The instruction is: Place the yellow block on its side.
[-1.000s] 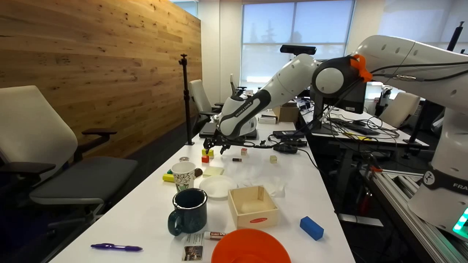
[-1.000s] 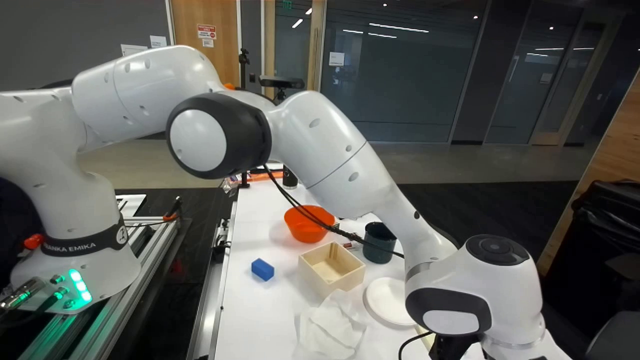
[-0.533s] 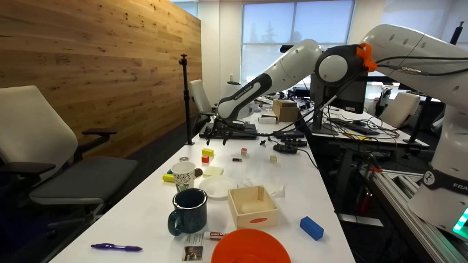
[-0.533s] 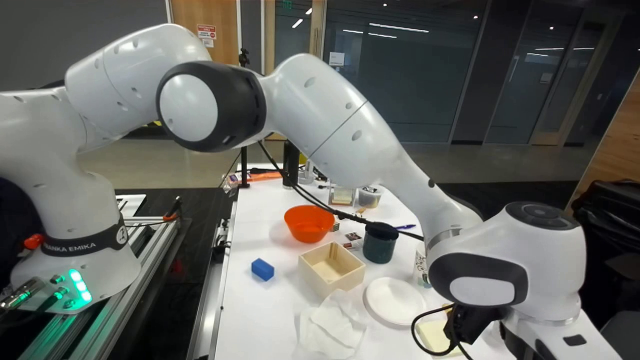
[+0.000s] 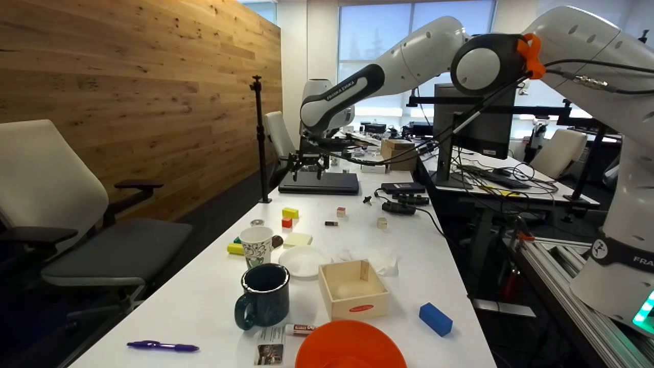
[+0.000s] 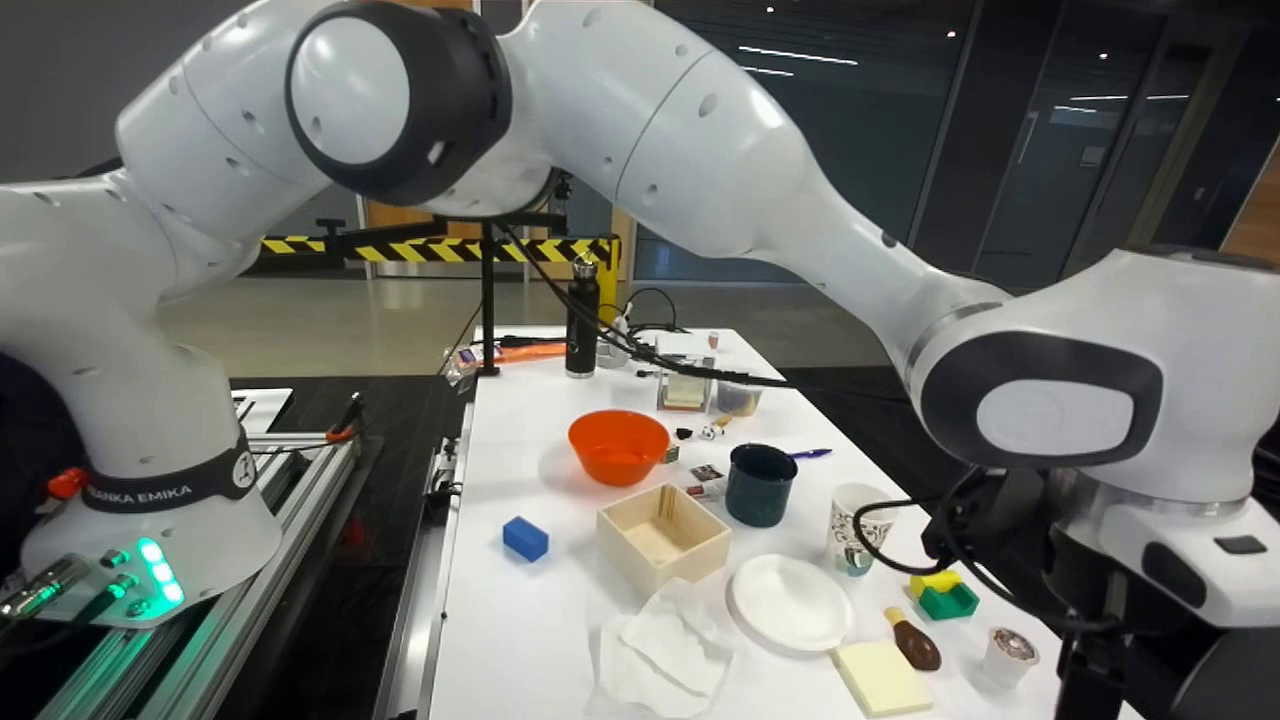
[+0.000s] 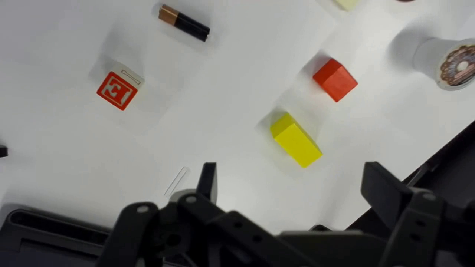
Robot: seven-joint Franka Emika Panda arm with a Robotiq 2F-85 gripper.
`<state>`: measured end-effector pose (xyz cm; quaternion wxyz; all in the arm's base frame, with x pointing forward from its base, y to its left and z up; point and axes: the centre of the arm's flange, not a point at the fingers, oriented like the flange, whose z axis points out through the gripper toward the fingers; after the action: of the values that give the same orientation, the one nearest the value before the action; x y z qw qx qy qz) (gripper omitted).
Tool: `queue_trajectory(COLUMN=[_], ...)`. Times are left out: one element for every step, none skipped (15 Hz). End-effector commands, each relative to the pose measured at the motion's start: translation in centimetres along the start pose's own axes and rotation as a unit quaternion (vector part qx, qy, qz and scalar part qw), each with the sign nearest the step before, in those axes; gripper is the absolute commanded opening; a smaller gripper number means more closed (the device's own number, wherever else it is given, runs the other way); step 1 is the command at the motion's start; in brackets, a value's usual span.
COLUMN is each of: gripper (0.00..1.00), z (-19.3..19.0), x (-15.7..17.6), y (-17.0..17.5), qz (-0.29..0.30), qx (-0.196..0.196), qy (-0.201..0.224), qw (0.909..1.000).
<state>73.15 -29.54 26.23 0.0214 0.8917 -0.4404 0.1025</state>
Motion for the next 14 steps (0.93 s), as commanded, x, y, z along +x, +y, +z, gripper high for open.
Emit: queue_trajectory(gripper=[1.0, 1.0, 1.0, 1.0, 1.0, 1.0, 1.0, 1.0, 1.0, 1.0, 1.0, 1.0, 1.0, 1.0], z=[-3.3, -3.9, -4.7, -5.5, -6.1, -6.8, -7.5, -8.2, -8.8, -9.3, -7.3, -7.7, -7.8, -7.6], x=[-2.2, -2.8, -3.2, -3.7, -4.1, -4.4, -4.9, -5.2, -5.7, -6.0, -3.5, -3.6, -3.6, -3.6], y=[-0.7, -0.9, -1.0, -1.2, -1.3, -1.5, -1.5, -1.5, -1.4, -1.4, -3.2, -3.2, -3.2, -3.2], qz=[-0.042, -0.059, -0.079, -0.1, -0.114, -0.131, -0.15, -0.166, -0.183, -0.193, -0.164, -0.166, -0.166, -0.166], qx=[-0.021, -0.025, -0.026, -0.025, -0.023, -0.021, -0.016, -0.013, -0.009, -0.01, -0.007, -0.005, -0.003, -0.004], qy=[-0.03, -0.037, -0.039, -0.04, -0.035, -0.034, -0.028, -0.024, -0.027, -0.028, -0.03, -0.03, -0.03, -0.031], qw=[0.9985, 0.9973, 0.9957, 0.9939, 0.9926, 0.9905, 0.9882, 0.9857, 0.9827, 0.9807, 0.986, 0.9856, 0.9856, 0.9856])
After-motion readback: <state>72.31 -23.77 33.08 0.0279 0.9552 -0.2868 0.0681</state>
